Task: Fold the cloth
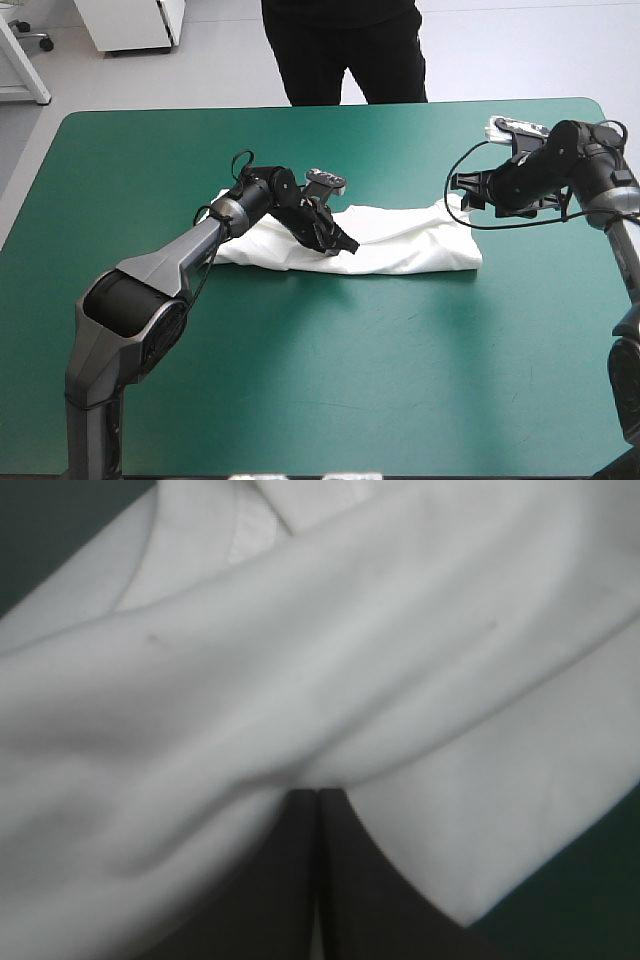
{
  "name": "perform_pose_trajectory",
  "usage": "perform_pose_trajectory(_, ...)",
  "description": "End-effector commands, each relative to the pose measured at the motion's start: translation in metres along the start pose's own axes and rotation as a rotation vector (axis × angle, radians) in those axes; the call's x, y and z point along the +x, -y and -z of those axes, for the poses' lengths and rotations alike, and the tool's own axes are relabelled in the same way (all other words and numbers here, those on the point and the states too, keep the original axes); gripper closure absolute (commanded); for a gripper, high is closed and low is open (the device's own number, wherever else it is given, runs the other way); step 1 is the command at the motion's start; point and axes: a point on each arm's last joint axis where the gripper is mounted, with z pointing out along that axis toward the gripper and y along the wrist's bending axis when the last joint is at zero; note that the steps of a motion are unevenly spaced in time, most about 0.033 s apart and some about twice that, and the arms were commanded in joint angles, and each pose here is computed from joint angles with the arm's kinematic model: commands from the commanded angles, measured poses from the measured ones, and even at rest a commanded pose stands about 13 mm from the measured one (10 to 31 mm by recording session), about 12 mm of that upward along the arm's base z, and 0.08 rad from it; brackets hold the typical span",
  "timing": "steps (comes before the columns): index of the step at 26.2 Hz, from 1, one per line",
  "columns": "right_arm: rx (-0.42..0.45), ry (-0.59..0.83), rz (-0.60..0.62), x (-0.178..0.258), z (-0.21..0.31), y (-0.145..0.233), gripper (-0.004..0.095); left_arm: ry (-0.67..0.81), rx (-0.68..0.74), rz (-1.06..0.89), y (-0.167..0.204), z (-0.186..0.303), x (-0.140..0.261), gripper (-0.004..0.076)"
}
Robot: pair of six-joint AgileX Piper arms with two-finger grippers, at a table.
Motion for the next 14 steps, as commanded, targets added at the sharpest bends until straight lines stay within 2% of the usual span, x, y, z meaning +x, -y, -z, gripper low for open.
perform_pose_trajectory(1, -0.030, 0.008, 0.030, -0.006, 0.006, 0.005, 0.0306, 0.058, 0.031, -0.011, 0.014, 0.026, -0.008, 0.0733)
perform_pose_trajectory(4, -0.034, -0.062, 0.051, -0.006, -0.016, 0.010, 0.0296, 0.053, 0.038, -0.008, 0.015, 0.026, -0.008, 0.0733)
perform_pose_trajectory(9, -0.034, -0.155, 0.018, -0.008, -0.058, 0.020, 0.0296, 0.028, 0.046, -0.008, 0.015, 0.025, -0.006, 0.0733)
perform_pose_trajectory(14, -0.053, -0.170, 0.010, -0.010, -0.080, 0.024, 0.0296, 0.026, 0.047, -0.008, 0.015, 0.025, -0.006, 0.0733)
